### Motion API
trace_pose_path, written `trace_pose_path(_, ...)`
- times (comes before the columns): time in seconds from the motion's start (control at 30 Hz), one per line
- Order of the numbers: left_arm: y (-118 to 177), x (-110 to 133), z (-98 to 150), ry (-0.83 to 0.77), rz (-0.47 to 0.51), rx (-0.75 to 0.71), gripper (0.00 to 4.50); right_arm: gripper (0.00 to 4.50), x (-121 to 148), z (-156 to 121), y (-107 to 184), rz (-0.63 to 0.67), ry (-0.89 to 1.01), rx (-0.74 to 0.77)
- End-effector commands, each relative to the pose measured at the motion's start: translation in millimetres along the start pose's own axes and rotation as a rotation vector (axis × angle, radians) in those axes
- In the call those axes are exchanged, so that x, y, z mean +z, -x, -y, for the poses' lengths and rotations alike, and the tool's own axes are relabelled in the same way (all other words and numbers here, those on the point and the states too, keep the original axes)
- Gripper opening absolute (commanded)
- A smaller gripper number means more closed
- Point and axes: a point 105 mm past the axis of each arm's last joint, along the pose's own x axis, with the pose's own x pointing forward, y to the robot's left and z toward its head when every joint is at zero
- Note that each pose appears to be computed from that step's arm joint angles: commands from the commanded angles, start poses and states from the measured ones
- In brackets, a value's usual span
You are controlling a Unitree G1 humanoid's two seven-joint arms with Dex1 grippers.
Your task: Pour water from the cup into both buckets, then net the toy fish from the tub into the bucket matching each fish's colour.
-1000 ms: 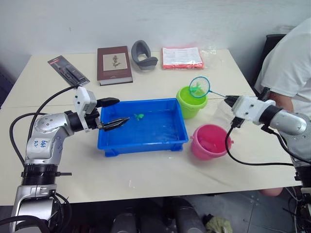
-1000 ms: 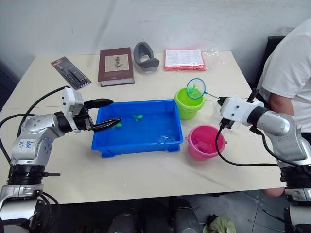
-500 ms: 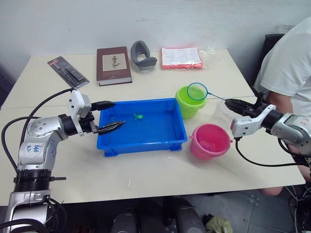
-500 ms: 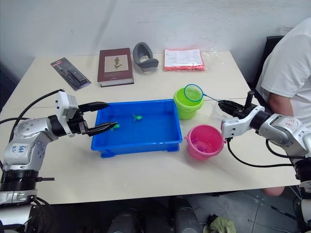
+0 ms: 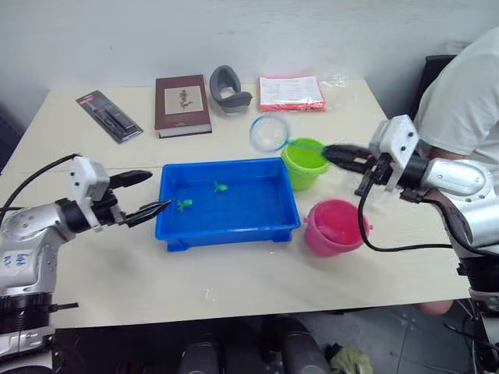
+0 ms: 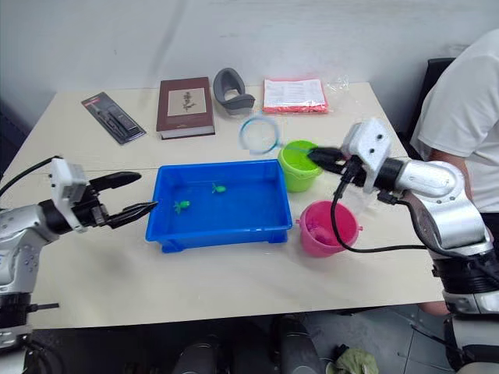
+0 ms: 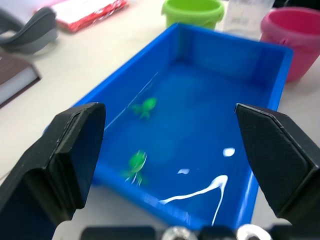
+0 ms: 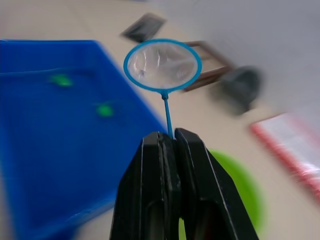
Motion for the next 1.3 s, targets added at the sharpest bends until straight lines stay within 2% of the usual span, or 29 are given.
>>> trace_pose_path(0.03,15.5,6.9,-4.3,-0.030,-0.007,0.019,4.44,0.00,-14.3,-24.8,-5.3,-0.207,-0.167,0.108)
trace_pose_path(0.17,21.1,7.5,-0.1,-0.007,-0.030,0.012,4.44,0.00,-24.8,-22.4,-19.8,-0.304,-0.165,0.087)
trace_pose_path(0.43,27.0,5.8,0.5,-0.020,-0.075,0.035,4.44,0.00,-38.2,-7.9,-67.8,-0.383,-0.109,0.079)
trace_pose_path(0.7,27.8,0.2,-2.3,-0.035,-0.140,0.063,4.44,0.00,-29.8,4.2,-108.3,-0.329,-0.036,0.030)
trace_pose_path(0.83,34.5,-1.9,1.8,-0.008,-0.149,0.065,4.44,0.00,-18.5,-0.1,-126.0,-0.237,-0.049,0.013)
trace_pose_path(1.03,37.1,-0.2,2.1,-0.001,-0.150,0.072,4.44,0.00,-7.7,-13.2,-125.3,-0.133,-0.053,0.070)
trace_pose_path(1.3,32.7,9.5,8.8,0.004,-0.114,0.026,4.44,0.00,3.9,-15.6,-82.2,-0.018,-0.004,0.112)
